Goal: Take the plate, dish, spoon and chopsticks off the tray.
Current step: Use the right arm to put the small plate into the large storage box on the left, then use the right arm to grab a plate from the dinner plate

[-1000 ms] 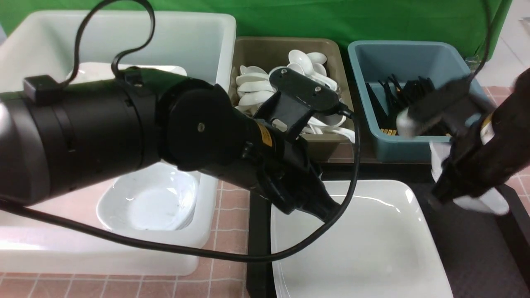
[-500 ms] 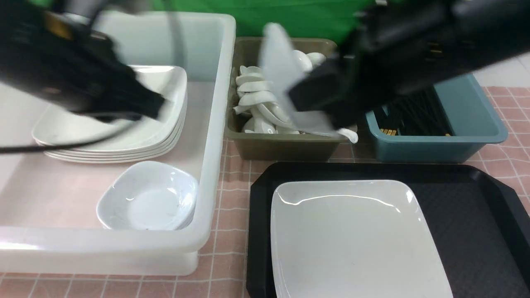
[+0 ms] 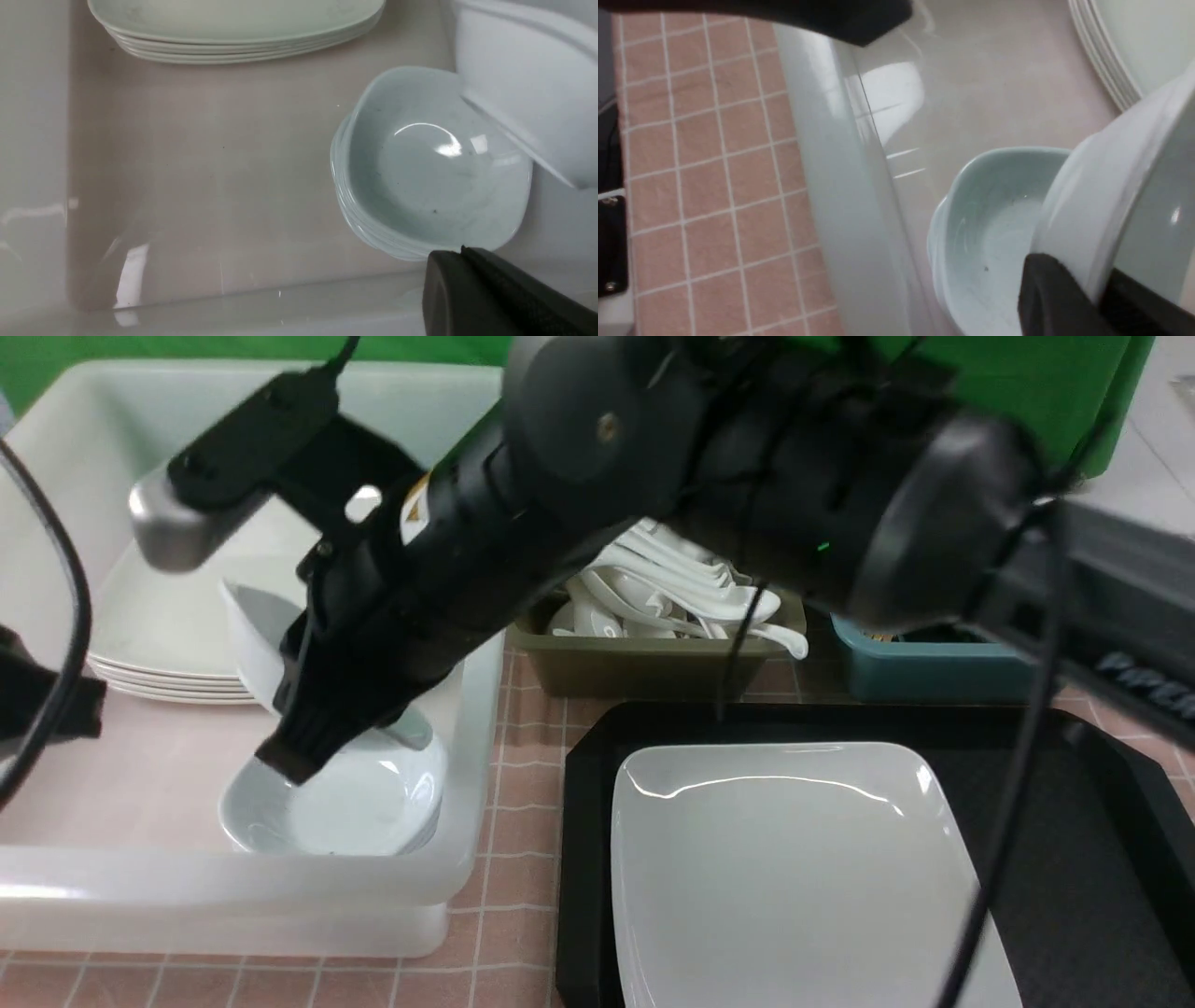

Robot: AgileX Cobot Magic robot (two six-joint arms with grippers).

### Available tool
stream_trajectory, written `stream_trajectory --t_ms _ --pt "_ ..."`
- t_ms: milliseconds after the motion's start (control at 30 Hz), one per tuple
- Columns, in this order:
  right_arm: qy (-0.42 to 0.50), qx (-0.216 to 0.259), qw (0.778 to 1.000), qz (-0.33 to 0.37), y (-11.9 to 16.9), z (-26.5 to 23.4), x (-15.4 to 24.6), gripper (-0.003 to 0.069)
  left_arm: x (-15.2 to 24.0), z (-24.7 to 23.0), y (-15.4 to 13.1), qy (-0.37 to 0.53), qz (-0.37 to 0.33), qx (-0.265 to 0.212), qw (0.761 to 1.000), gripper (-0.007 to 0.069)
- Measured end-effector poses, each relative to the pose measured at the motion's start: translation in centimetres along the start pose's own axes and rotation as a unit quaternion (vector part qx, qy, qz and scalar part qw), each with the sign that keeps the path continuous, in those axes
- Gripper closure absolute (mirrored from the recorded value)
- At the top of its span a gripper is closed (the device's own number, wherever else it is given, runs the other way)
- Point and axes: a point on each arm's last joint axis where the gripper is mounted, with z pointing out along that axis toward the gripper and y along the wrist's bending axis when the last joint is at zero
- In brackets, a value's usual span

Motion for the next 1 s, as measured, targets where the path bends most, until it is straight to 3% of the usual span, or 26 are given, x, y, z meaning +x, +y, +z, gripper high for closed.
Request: stream_trajectory --t_ms 167,233,267,300,400,467,567,633,700,833,867,900,933,1000 --pt "0.035 0.007 0.999 -0.009 -0.6 3.4 1.3 0.0519 0.2 -0.1 0.0 -0.012 0.000 0.000 1.000 0.0628" --pt "0.043 0.007 0.999 -0.011 -0.5 4.3 1.6 0.0397 0.1 -0.1 0.0 -0.017 -0.002 0.000 1.000 0.0628" --pt "0.044 0.006 0.999 -0.012 -0.4 4.3 1.7 0.0385 0.1 0.0 0.0 -0.017 -0.002 0.000 1.000 0.0628" --pt "0.045 0.006 0.999 -0.013 -0.2 4.4 1.7 0.0292 0.1 0.0 0.0 -0.019 -0.002 0.000 1.000 0.0628" --pt "0.045 0.002 0.999 -0.013 0.3 4.1 1.4 0.0154 0.0 0.0 0.0 -0.023 -0.002 0.000 1.000 0.0628" --pt "0.047 0.000 0.999 -0.013 0.5 3.1 1.1 0.0099 -0.1 0.0 0.0 -0.028 -0.002 0.001 1.000 0.0628" --pt "0.036 0.004 0.999 -0.017 0.9 0.7 0.4 0.0085 -0.2 0.0 0.0 -0.036 0.006 0.002 0.999 0.0628" --pt "0.024 0.014 0.999 -0.024 1.3 -2.2 -0.4 0.0098 -0.3 -0.1 -0.2 -0.042 0.012 0.010 0.999 0.0628" --pt "0.027 0.043 0.998 -0.027 1.1 -6.0 -0.7 0.0167 -0.5 -0.1 -0.6 -0.052 0.010 0.030 0.998 0.0628" --pt "0.051 0.098 0.994 -0.004 -0.3 -11.0 0.0 0.0403 -0.8 0.1 -1.5 -0.064 0.021 0.079 0.995 0.0628" --pt "0.070 0.118 0.990 0.022 -1.5 -13.2 0.8 0.0527 -1.0 0.3 -2.1 -0.065 0.032 0.105 0.992 0.0628" --pt "0.086 0.129 0.987 0.046 -2.5 -14.6 1.6 0.0581 -1.1 0.6 -2.6 -0.063 0.041 0.119 0.990 0.0628" --pt "0.090 0.147 0.982 0.078 -3.9 -16.1 2.5 0.0622 -1.2 0.9 -3.1 -0.062 0.052 0.130 0.988 0.0628" --pt "0.090 0.174 0.971 0.135 -6.3 -18.2 4.5 0.0629 -1.4 1.7 -4.3 -0.053 0.077 0.150 0.984 0.0628"
